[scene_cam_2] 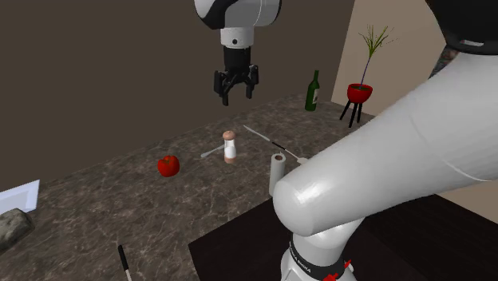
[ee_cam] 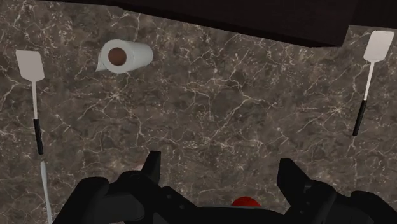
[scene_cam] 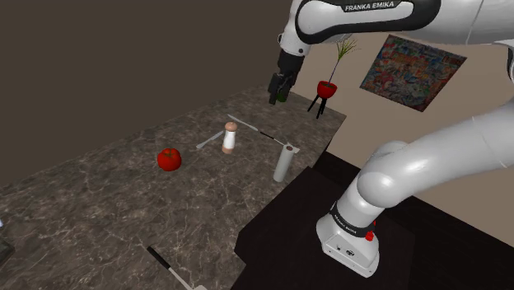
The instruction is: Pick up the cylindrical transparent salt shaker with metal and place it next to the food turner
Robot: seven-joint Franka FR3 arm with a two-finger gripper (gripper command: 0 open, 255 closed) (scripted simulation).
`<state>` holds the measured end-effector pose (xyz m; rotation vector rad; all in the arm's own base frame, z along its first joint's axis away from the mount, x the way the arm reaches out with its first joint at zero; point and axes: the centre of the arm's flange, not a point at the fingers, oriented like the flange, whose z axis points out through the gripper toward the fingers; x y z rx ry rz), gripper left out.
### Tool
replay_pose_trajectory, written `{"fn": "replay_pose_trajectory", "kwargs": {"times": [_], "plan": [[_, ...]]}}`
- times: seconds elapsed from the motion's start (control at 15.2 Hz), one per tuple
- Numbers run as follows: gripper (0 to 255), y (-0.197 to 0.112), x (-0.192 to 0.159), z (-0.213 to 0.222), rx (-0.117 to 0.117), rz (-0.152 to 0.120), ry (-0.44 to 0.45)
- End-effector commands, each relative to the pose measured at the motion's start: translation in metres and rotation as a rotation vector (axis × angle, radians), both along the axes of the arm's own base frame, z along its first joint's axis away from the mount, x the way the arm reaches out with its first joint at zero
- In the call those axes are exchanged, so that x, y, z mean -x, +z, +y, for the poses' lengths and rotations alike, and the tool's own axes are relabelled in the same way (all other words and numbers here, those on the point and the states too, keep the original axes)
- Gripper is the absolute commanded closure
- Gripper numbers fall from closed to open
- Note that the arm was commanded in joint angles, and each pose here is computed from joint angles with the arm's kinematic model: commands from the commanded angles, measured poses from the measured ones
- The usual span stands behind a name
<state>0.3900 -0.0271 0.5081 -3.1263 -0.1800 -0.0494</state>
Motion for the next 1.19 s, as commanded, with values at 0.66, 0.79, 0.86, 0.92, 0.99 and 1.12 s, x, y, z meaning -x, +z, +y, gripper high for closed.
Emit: {"fn": "replay_pose_trajectory", "kwargs": {"times": [0.66,0.79,0.86,0.92,0.99,1.12], "plan": [[0,-0.103,-0.11,-0.038,-0.002,-0.014,-0.022],[0,-0.121,-0.129,-0.045,-0.002,-0.016,-0.025],[0,-0.129,-0.138,-0.048,-0.002,-0.017,-0.027],[0,-0.138,-0.147,-0.051,-0.002,-0.018,-0.029],[0,-0.147,-0.156,-0.055,-0.003,-0.019,-0.031],[0,-0.164,-0.175,-0.061,-0.003,-0.021,-0.034]]}}
